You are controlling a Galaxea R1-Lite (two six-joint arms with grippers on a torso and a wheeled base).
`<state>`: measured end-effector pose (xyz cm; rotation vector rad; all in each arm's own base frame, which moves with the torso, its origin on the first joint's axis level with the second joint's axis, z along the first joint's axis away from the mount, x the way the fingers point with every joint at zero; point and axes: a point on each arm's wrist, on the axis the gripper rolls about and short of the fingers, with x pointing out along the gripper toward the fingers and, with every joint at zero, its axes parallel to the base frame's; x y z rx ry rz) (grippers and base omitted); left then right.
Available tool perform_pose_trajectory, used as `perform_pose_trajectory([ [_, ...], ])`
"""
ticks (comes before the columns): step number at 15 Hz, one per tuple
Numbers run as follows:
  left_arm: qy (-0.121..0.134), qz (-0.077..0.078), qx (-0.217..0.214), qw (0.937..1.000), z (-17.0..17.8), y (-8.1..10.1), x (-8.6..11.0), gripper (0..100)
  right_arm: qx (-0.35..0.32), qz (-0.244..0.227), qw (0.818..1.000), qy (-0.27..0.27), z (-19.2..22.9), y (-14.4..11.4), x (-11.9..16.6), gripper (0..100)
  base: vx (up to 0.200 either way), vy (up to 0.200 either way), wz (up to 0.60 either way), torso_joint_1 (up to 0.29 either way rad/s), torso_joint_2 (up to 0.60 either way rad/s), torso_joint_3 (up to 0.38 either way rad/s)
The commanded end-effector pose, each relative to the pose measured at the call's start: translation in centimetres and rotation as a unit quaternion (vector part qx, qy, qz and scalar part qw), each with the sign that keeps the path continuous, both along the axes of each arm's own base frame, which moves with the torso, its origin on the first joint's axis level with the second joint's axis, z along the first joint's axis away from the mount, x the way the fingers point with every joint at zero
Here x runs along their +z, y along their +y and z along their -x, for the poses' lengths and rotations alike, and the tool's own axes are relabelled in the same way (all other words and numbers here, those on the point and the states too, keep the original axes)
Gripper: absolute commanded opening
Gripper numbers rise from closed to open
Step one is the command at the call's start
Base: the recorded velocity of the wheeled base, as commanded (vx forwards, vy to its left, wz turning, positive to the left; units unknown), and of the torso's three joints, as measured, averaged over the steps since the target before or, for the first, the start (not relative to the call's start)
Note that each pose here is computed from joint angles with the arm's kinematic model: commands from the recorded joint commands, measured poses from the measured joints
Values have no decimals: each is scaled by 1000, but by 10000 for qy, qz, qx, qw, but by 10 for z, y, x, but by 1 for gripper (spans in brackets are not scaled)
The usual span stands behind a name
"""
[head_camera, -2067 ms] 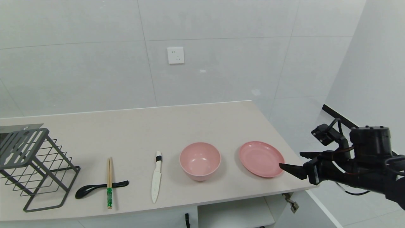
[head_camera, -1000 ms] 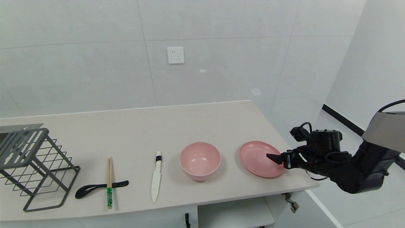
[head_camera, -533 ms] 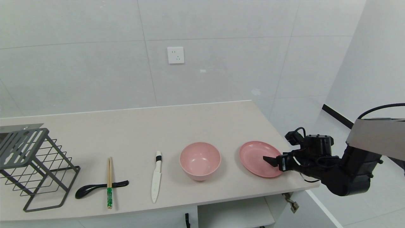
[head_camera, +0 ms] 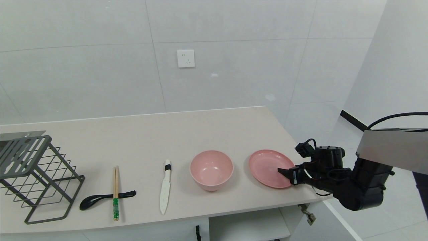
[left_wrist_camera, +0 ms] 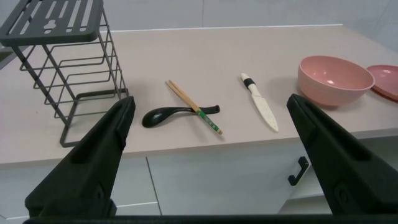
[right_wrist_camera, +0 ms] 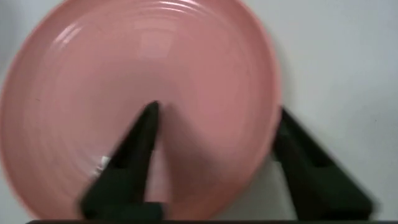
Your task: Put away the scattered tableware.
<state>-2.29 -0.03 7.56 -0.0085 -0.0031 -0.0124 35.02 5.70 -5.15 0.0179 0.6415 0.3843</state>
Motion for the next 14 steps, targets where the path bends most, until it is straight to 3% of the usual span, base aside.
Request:
perform_pose_trajectory([
  [1,8,3,0,10000,0,0,0,100,-177,91,9997,132,-1,-4,-10,0,0,0,0,0,0,0],
  [4,8,3,0,10000,0,0,0,100,-570,-7,9982,-201,-11,-19,4,0,0,0,0,0,0,0],
  [6,1,3,0,10000,0,0,0,100,-725,-425,9957,-378,-12,-13,19,0,0,0,0,0,0,0],
  [8,8,3,0,10000,0,0,0,100,-884,-1340,9851,-625,-14,5,43,0,0,0,0,0,0,0],
  [9,8,3,0,10000,0,0,0,100,-893,-1362,9846,-631,-14,5,44,0,0,0,0,0,0,0],
  [10,1,3,0,10000,0,0,0,100,-930,-1768,9769,-763,-11,13,58,0,0,0,0,0,0,0],
  [14,8,-4,-7,10000,0,0,0,100,-917,-2085,9656,-1257,5,11,77,0,0,0,0,0,0,0],
])
